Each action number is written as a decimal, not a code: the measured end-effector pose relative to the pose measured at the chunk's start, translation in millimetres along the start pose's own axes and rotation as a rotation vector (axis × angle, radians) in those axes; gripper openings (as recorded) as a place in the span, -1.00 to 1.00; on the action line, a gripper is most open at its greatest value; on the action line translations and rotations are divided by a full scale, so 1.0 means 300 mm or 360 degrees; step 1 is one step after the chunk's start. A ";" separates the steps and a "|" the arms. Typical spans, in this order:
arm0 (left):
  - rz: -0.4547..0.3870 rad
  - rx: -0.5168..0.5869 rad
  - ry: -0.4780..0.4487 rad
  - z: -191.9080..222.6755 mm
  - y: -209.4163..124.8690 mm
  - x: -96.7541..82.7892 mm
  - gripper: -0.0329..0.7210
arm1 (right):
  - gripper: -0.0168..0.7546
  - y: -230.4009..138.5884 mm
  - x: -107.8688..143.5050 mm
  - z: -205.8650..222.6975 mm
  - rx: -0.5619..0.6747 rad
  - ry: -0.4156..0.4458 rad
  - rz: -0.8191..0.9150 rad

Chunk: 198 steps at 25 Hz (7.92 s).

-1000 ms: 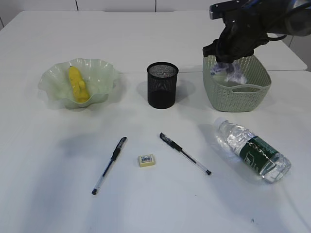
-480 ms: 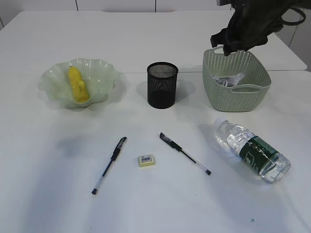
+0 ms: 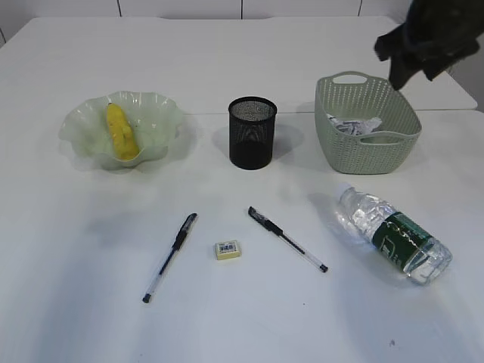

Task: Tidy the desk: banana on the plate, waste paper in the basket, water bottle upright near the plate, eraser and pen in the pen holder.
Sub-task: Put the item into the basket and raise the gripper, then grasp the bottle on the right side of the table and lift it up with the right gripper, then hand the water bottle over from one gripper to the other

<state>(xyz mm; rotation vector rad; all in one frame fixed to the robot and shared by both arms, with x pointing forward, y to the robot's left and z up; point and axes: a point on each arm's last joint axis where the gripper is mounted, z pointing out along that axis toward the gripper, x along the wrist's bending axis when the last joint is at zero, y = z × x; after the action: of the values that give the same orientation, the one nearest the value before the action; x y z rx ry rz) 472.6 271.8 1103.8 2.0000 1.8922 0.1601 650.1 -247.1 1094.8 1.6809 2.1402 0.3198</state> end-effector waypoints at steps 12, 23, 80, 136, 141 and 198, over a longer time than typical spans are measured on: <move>-0.0001 0.0030 -0.0004 0.000 -0.006 -0.001 0.16 | 0.10 -0.267 -0.060 -0.104 0.0163 0.0152 0.0037; -0.0001 0.0041 -0.0004 0.000 -0.008 -0.001 0.16 | 0.10 -0.272 0.006 -0.053 0.0224 0.0403 0.0003; -0.0004 -0.0074 -0.0005 0.000 0.014 -0.001 0.16 | 0.31 -0.193 0.222 0.536 0.0590 0.0296 -0.0387; -0.0008 -0.0123 -0.0012 -0.001 0.023 -0.002 0.16 | 0.13 -0.319 0.290 -0.221 -0.0549 0.1127 -0.0520; -0.0008 -0.0146 -0.0011 -0.001 0.028 -0.002 0.16 | 0.13 -0.278 0.322 -0.279 -0.0982 0.1323 -0.0701; 0.0526 -0.1568 -0.0531 0.138 -0.123 -0.357 0.16 | 0.13 -0.229 0.332 -0.355 -0.1490 0.1460 -0.0702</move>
<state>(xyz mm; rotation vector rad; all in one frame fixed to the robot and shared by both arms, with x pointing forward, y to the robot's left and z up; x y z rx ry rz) 442.6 159.4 1071.6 1.4737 0.9453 0.6537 523.3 -161.4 1144.9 0.5079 2.1914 1.8553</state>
